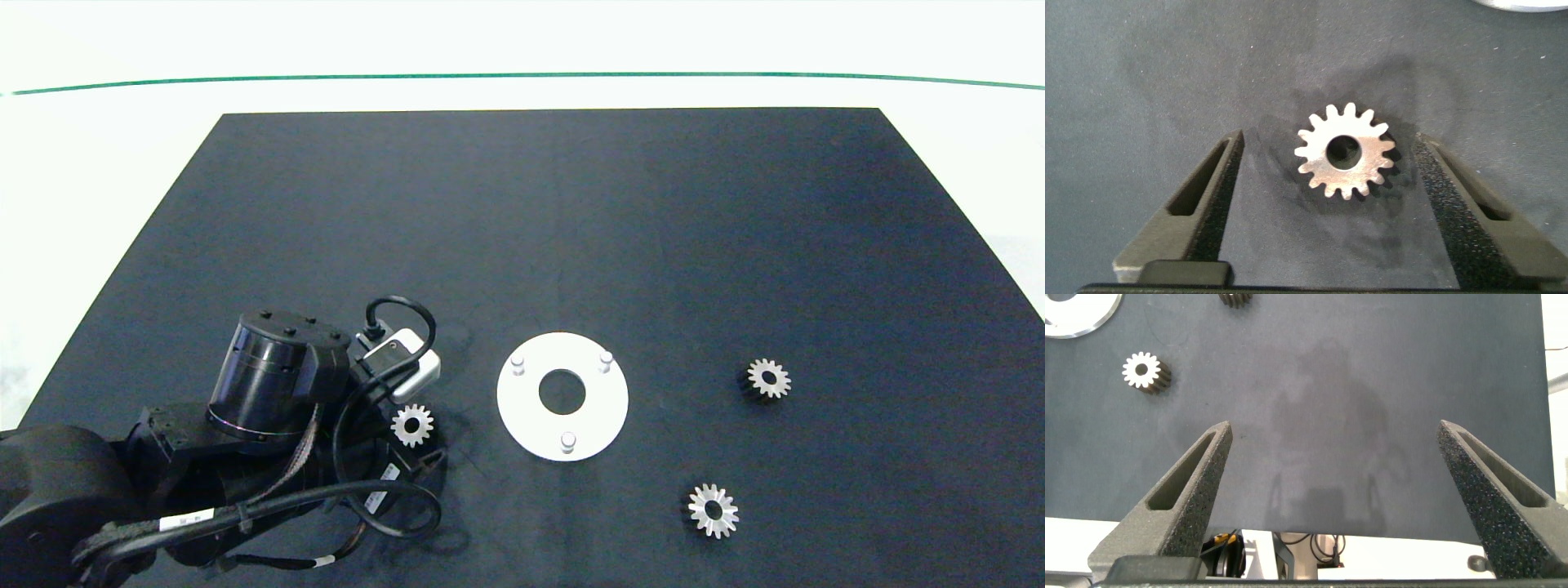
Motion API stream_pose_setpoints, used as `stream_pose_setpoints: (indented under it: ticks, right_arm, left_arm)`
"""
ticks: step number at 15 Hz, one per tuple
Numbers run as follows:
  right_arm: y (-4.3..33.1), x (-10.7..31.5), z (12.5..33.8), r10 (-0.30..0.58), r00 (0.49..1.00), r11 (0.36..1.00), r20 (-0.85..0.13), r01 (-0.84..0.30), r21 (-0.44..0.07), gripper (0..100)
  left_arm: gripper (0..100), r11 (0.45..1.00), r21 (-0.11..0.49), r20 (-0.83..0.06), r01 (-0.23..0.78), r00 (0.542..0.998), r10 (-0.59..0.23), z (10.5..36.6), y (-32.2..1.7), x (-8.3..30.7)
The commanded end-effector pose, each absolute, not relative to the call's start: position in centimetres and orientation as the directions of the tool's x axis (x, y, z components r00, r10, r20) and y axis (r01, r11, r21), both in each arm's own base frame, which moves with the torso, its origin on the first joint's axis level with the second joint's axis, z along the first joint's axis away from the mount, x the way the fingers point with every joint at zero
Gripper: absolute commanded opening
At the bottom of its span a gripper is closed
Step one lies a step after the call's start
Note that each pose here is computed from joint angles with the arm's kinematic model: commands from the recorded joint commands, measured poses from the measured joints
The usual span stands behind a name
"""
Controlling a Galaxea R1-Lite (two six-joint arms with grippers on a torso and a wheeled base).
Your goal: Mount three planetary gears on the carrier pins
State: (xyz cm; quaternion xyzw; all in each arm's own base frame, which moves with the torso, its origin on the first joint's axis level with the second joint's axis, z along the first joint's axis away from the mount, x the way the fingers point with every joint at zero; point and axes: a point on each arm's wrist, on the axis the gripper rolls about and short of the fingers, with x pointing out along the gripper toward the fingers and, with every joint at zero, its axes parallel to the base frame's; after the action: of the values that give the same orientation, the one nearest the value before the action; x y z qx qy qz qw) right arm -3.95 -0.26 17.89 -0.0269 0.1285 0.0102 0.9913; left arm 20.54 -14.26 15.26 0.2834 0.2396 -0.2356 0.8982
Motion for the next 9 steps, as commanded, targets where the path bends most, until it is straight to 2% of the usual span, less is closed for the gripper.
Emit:
stream_pose_setpoints:
  ticks: [1, 9]
  right_arm:
    - [-0.26, -3.96, 17.87, 0.014, 0.966, 0.998, -0.258, -0.028, -0.051, 100]
    - [-0.27, -3.97, 17.92, 0.012, 0.967, 0.998, -0.255, -0.026, -0.052, 100]
  left_arm:
    - [77, 0.727, 0.398, -0.568, 0.56, 0.773, -0.284, 15.12, -14.26, 20.59]
    - [61, 0.722, 0.398, -0.571, 0.566, 0.769, -0.288, 15.0, -14.38, 20.48]
